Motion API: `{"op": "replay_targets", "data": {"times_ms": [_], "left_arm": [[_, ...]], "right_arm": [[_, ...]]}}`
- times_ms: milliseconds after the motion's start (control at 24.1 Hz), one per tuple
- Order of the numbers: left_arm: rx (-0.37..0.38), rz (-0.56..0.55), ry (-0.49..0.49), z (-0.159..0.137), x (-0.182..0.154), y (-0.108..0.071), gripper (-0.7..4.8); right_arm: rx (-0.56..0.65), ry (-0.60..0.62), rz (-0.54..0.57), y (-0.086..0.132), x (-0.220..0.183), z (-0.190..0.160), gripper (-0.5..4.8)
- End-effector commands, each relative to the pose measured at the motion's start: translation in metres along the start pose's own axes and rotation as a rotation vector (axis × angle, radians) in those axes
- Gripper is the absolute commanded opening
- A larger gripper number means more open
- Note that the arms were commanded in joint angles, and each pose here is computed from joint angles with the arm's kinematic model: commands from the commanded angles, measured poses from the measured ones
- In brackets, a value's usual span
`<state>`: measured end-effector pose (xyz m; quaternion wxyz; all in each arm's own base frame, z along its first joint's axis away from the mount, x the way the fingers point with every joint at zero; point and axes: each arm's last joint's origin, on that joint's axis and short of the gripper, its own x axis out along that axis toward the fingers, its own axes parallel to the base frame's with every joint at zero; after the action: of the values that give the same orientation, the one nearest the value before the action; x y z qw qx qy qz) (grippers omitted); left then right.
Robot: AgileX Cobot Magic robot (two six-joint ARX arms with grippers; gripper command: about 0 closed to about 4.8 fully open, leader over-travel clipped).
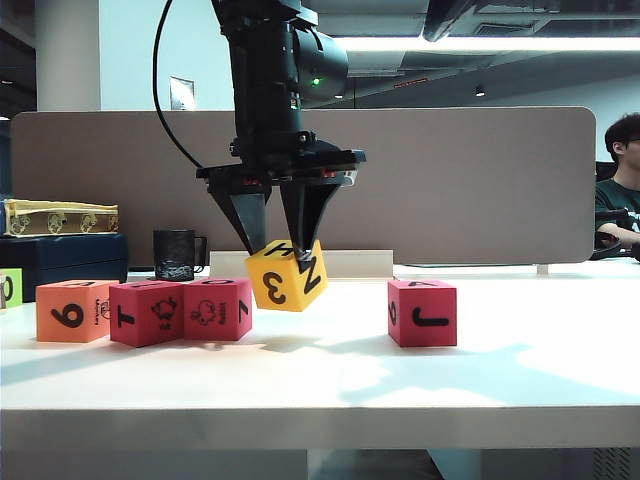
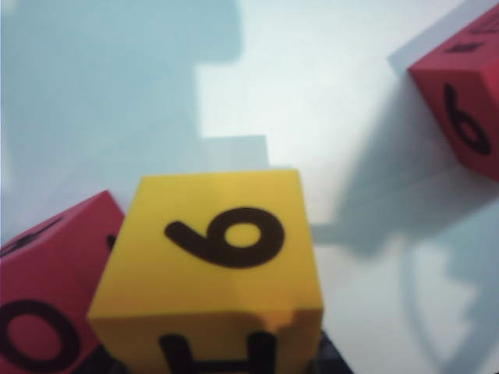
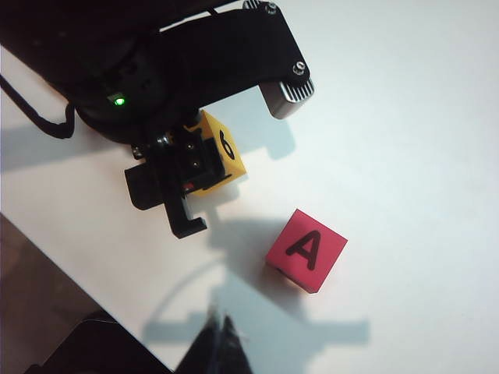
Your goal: Select the appropriate blocks from the scattered letter blocks on the table and arrange them in a row to spell out "ALOHA".
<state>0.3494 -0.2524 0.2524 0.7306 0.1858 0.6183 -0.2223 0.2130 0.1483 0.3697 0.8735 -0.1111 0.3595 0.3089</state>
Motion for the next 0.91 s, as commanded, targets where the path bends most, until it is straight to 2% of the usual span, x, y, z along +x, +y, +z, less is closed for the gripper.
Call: {"op": "replay_targets", "data": {"times_ms": [41,497,538,663,911], "left_arm": [[0.006,-0.008,0.011,0.002,0.008,-0.001,2.33],[0.006,-0.010,0.007,0.006,0.019,-0.001,2.50],[0.006,-0.010,0.004,0.007,0.019,-0.002,2.66],[0.005,-0.010,-0.007,0.008,0.019,-0.001,3.67],[0.007,-0.004,-0.039,0.011,0.019,-0.001,3.72]], "right_arm": [[-0.001,-0.016,0.004,0.000,-0.003,0.002,-0.05],[0.001,0.007,0.005,0.001,-0.003,-0.001,-0.05],[0.001,0.007,0.005,0.001,-0.003,-0.001,-0.05],[0.001,0.008,0.005,0.001,-0.003,-0.001,-0.05],[0.001,0.010,0.005,0.001,-0.003,-0.001,-0.05]]}}
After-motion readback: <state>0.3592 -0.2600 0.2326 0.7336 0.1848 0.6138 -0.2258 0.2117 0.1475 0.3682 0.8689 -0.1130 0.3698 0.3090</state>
